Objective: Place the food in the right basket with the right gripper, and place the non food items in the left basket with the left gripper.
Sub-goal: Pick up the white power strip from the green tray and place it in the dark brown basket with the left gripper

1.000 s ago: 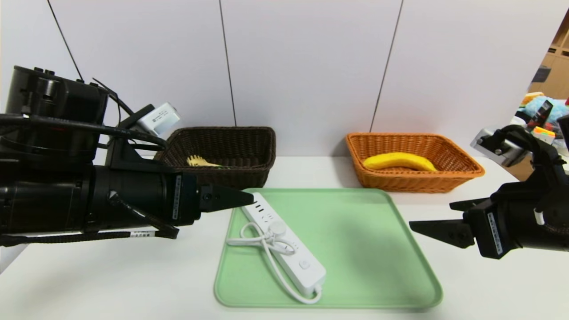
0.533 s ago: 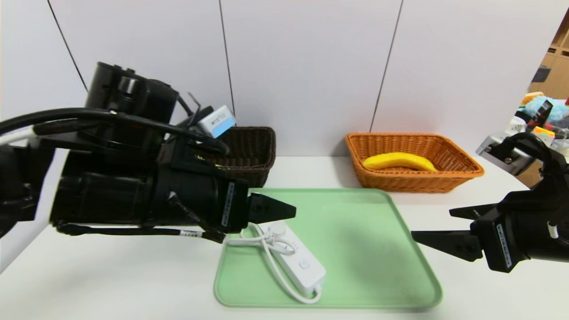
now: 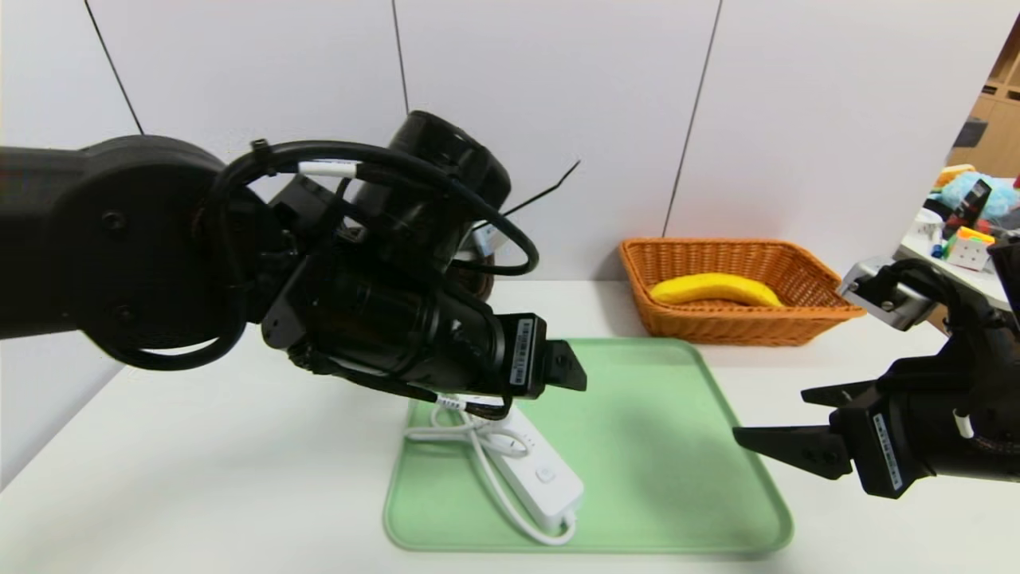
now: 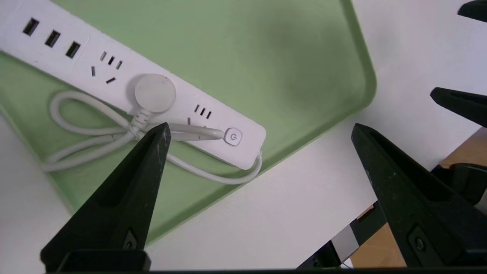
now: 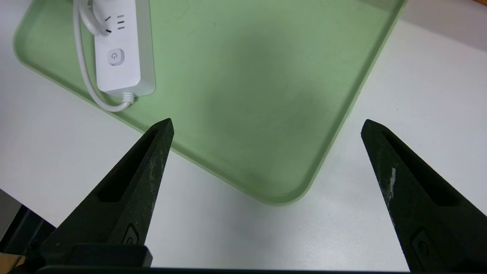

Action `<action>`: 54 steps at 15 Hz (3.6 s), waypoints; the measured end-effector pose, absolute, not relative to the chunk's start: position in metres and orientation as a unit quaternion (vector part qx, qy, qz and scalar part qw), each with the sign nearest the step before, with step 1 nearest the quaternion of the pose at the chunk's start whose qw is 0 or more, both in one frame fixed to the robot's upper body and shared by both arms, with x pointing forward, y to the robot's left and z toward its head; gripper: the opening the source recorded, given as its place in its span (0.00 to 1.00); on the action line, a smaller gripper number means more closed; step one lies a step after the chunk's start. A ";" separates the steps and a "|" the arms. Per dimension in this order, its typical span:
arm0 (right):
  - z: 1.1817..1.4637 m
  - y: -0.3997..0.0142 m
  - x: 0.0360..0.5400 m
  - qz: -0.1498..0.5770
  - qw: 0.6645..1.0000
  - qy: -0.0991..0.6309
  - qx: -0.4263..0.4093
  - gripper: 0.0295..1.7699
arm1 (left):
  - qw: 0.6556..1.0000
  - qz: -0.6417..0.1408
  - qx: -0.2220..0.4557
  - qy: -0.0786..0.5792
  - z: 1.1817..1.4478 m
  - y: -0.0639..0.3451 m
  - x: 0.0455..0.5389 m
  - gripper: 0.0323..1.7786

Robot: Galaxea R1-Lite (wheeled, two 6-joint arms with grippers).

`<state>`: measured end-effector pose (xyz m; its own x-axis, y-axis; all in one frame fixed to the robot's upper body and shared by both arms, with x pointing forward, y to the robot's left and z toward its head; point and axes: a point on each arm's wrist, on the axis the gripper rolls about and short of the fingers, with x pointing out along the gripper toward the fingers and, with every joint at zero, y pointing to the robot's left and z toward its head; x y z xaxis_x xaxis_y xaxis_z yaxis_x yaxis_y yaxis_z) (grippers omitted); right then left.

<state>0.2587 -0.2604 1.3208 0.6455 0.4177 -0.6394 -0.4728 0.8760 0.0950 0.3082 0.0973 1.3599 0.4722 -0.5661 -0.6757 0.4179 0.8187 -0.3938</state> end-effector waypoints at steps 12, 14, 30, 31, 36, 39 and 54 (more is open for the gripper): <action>1.310 -0.259 0.268 0.253 0.897 0.360 -0.033 0.96 | 0.837 -0.027 -0.132 0.530 1.353 0.071 0.325 0.95; 1.310 -0.259 0.268 0.255 0.896 0.361 -0.032 0.96 | 0.832 -0.018 -0.133 0.538 1.349 0.067 0.324 0.95; 1.301 -0.256 0.275 0.270 0.897 0.349 -0.026 0.96 | 0.826 0.038 -0.104 0.553 1.326 0.053 0.317 0.95; 1.300 -0.255 0.275 0.271 0.896 0.350 -0.026 0.96 | 0.831 0.042 -0.099 0.545 1.325 0.052 0.318 0.95; 1.299 -0.255 0.277 0.271 0.896 0.352 -0.026 0.96 | 0.833 0.040 -0.082 0.546 1.319 0.049 0.320 0.95; 1.299 -0.254 0.278 0.276 0.894 0.351 -0.024 0.96 | 0.836 0.021 -0.052 0.546 1.320 0.050 0.320 0.95; 1.287 -0.260 0.271 0.268 0.889 0.370 -0.021 0.96 | 0.795 -0.294 0.254 0.466 1.349 0.124 0.383 0.95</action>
<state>0.2713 -0.2598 1.2869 0.5821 0.4618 -0.6693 -0.4931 0.8550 0.1611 0.3835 0.1236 1.3491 0.3936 -0.2304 -0.8899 0.7037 0.6984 0.1304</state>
